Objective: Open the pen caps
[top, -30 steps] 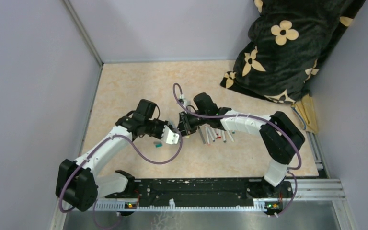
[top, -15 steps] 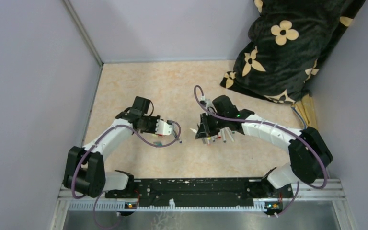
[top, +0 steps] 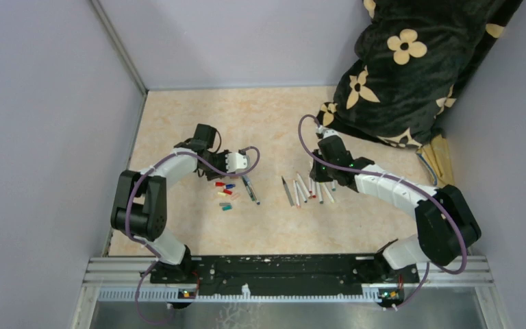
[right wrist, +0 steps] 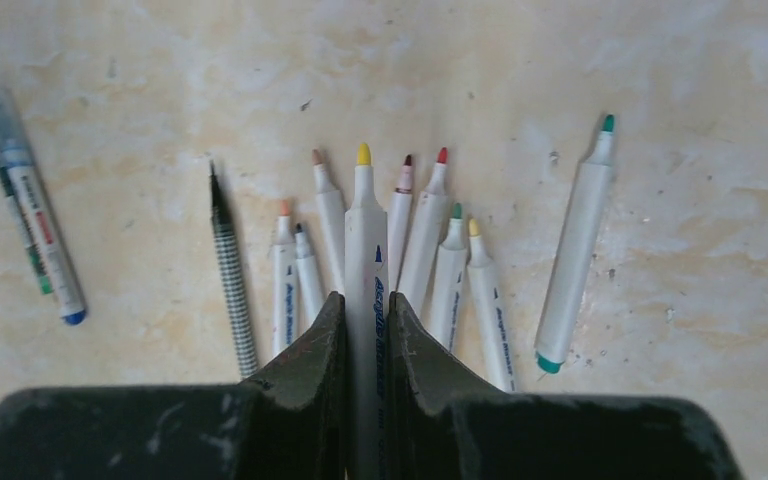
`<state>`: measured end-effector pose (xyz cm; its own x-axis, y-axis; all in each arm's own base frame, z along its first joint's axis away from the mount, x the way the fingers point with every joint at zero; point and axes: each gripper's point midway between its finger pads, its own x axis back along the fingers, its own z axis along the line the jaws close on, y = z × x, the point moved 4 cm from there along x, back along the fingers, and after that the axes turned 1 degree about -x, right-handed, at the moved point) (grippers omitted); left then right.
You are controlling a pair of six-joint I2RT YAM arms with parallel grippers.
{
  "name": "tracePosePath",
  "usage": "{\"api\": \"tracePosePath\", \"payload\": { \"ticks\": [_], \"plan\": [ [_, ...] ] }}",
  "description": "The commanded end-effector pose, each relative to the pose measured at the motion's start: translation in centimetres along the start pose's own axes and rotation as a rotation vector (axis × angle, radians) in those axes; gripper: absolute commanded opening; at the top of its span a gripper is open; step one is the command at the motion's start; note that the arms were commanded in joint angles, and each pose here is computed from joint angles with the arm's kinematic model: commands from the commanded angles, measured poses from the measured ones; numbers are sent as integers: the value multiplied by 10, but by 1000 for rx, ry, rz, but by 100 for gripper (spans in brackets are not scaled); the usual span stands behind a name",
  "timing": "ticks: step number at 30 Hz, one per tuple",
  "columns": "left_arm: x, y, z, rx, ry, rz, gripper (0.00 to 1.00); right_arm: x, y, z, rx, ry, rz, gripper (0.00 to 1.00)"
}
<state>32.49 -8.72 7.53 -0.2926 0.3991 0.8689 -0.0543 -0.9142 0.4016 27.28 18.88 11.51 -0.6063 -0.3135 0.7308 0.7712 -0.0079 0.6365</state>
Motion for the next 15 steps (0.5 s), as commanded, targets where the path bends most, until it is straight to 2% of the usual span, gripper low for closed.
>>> {"api": "tracePosePath", "payload": {
  "ticks": [1, 6, 15],
  "plan": [
    [-10, 0, -1, 54, -30, -25, 40, -14, 10, -22, -7, -120, -72, 0],
    [-15, -3, -5, 77, -65, -14, 46, -29, 6, -42, -37, -154, -40, 0],
    [6, 16, -2, 108, -87, -85, 47, -47, -3, -56, -22, -214, 0, 0]
  ]
}}
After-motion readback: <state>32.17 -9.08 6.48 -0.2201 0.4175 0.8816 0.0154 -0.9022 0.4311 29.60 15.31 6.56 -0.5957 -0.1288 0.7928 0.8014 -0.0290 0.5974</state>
